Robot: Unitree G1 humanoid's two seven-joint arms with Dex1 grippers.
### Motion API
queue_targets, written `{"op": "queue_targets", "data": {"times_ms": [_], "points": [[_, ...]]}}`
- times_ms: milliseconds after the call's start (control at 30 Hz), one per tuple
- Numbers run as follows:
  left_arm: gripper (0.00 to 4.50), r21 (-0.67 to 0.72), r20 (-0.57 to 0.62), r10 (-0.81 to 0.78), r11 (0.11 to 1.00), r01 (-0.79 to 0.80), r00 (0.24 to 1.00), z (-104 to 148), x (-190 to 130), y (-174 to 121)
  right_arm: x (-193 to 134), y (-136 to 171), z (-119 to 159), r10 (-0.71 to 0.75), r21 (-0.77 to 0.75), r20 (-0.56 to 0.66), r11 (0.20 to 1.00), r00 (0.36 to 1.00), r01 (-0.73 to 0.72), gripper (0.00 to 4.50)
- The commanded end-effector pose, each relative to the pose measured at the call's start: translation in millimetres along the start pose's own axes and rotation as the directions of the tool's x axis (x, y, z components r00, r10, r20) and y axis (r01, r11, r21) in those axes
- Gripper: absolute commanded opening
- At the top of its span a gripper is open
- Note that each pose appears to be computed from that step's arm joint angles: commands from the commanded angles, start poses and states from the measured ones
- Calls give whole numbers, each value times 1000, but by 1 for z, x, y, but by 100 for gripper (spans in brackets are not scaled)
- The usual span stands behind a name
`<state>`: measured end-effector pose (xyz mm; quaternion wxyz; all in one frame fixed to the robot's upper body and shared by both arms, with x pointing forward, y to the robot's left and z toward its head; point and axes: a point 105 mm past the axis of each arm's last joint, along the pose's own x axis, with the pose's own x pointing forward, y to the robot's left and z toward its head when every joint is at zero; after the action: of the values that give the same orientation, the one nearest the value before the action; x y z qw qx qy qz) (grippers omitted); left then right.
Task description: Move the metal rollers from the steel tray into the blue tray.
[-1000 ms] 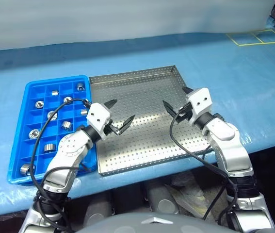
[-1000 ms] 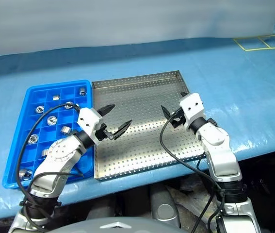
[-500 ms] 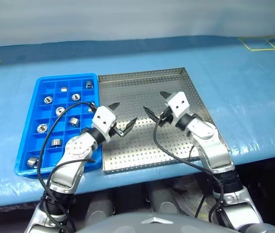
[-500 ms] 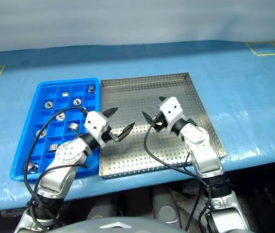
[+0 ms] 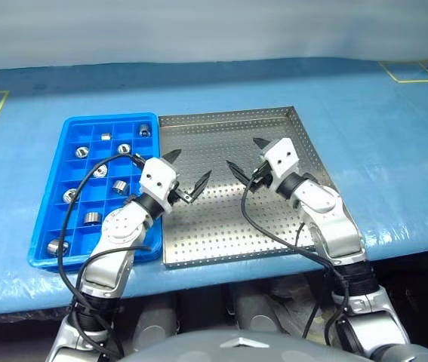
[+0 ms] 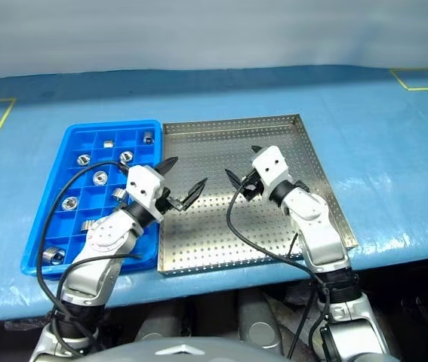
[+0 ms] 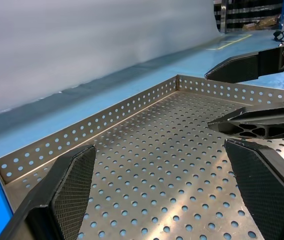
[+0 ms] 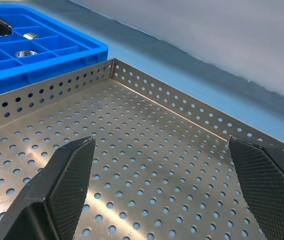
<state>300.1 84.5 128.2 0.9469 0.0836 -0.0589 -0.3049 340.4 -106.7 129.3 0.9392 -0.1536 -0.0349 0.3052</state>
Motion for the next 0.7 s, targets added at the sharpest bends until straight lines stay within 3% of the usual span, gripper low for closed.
{"op": "queue_targets", "data": {"times_ms": [33, 700], "points": [[450, 21, 49, 11, 1000, -12, 999, 12, -2, 4, -4, -10, 9, -26, -16, 20, 1000, 999, 27, 450], [450, 44, 52, 15, 999, -18, 999, 15, -2, 9, -16, -29, -1, -55, -49, -55, 997, 997, 52, 450]]}}
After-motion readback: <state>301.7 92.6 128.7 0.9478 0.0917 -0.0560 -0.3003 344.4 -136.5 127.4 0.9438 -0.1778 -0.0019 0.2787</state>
